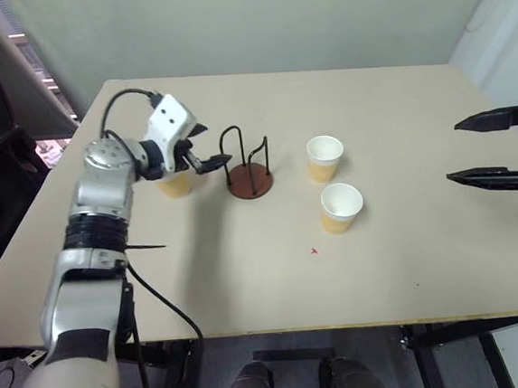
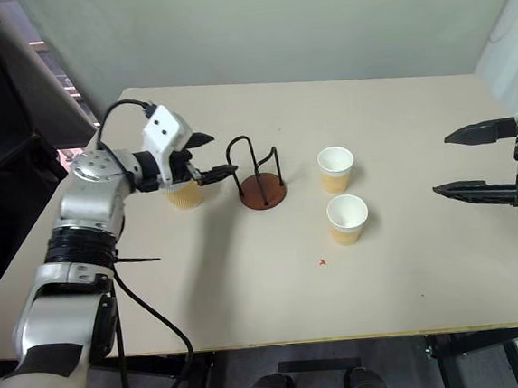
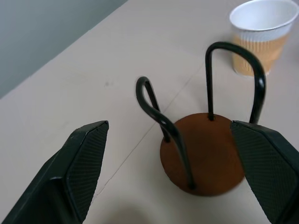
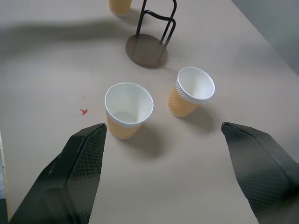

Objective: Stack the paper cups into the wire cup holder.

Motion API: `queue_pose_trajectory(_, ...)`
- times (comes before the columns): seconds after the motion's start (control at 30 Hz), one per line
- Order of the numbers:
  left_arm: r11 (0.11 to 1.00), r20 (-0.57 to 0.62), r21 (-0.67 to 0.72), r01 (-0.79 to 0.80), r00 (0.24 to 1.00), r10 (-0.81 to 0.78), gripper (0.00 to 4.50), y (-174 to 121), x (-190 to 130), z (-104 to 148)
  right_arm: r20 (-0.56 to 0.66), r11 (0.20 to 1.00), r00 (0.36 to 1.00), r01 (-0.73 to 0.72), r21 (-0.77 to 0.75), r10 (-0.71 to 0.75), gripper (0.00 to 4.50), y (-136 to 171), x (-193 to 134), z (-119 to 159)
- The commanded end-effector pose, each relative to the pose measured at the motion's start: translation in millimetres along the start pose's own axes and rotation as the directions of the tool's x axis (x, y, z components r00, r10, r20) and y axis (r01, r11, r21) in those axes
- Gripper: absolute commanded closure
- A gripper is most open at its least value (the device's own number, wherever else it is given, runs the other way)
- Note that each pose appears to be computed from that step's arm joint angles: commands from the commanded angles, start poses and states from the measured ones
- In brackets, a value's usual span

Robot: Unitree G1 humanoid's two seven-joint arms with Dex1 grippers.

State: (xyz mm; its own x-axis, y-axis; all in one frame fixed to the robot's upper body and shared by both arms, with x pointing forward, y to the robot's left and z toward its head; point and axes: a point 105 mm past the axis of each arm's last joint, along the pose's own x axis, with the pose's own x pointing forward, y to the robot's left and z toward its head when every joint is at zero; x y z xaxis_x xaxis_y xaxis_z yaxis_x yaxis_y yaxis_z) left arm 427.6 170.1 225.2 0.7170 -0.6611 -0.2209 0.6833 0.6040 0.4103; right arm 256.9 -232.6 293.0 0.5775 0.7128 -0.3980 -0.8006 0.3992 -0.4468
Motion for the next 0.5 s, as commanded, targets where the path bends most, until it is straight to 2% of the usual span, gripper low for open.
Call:
queue_pose_trajectory(0.03,0.999,0.030,-0.027,-0.019,0.999,0.019,0.04,-0.6,5.1,8.0,0.011,0.998,0.999,0.044,-0.045,-0.044,0.40,-0.1,-11.4,13.8)
queue_pose_trajectory(0.17,0.993,0.018,-0.100,-0.059,0.998,0.061,0.04,-8.6,25.6,1.2,0.007,0.998,0.998,0.055,-0.040,-0.055,0.40,-0.5,-13.7,13.6)
queue_pose_trajectory(0.27,0.987,0.028,-0.127,-0.095,0.995,0.099,0.58,-9.2,34.2,3.2,0.007,0.998,0.998,0.058,-0.039,-0.057,0.40,-0.8,-14.6,13.8)
queue_pose_trajectory(0.5,0.985,0.009,-0.133,-0.113,0.993,0.116,3.06,-9.3,41.0,-1.5,0.011,0.997,0.997,0.074,-0.030,-0.074,0.40,-1.9,-14.8,12.6)
